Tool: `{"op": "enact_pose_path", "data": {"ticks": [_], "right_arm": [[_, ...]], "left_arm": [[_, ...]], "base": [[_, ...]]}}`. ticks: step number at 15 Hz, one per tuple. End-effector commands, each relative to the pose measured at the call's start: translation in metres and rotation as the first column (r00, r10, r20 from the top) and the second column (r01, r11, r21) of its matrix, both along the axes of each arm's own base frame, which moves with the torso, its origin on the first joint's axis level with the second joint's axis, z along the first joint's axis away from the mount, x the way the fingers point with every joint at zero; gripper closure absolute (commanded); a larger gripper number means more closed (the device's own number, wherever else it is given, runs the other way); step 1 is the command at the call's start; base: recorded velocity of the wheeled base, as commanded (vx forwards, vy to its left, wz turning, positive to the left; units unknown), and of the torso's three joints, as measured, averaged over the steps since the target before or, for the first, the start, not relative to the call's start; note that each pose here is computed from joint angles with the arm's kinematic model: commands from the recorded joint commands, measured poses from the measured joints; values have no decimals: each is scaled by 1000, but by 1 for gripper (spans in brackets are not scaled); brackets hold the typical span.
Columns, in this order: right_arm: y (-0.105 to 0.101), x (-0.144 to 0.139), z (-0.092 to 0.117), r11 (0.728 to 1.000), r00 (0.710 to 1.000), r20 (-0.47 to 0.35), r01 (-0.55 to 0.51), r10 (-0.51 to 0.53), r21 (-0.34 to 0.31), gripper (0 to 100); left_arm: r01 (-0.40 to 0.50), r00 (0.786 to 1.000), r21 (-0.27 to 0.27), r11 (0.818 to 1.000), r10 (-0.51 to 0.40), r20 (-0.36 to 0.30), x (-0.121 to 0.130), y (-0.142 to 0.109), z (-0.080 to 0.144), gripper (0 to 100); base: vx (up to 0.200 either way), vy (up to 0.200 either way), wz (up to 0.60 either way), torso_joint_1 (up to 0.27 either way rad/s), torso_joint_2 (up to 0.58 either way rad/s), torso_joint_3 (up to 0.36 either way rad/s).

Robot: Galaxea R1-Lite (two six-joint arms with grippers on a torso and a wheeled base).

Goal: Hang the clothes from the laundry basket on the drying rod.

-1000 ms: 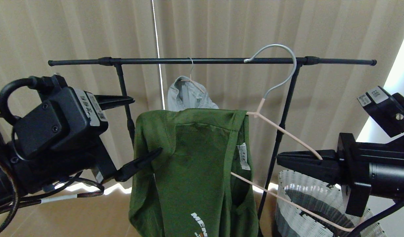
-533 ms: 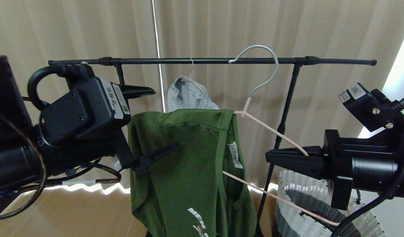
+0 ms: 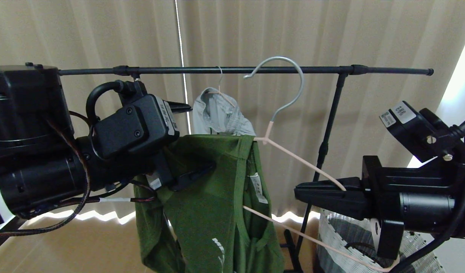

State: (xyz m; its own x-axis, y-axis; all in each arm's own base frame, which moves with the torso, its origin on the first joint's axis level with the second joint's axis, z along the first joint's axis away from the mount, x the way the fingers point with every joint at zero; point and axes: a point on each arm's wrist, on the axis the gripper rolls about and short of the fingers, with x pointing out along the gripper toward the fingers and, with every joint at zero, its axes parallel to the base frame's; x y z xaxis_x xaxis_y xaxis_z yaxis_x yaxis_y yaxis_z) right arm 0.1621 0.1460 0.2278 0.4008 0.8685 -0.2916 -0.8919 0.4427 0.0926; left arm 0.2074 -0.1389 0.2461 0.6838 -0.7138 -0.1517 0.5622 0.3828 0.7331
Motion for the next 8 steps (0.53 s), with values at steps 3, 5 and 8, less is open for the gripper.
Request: {"op": "enact_pose_path", "data": {"ticks": [3, 5, 8], "right_arm": [[6, -4, -1, 999, 999, -4, -33, 33, -3, 100], [7, -5, -2, 999, 999, -5, -38, 38, -4, 100], [6, -5, -2, 999, 999, -6, -38, 38, -5, 100]], "left_arm": [[6, 1000, 3, 1000, -6, -3, -1, -1, -1, 0], [6, 1000, 4, 1000, -6, -5, -1, -1, -2, 0], [6, 1000, 6, 1000, -6, -9, -1, -1, -3, 100]], "base": [[0, 0, 0, 0, 0, 0], [0, 0, 0, 0, 0, 0], [0, 0, 0, 0, 0, 0]]}}
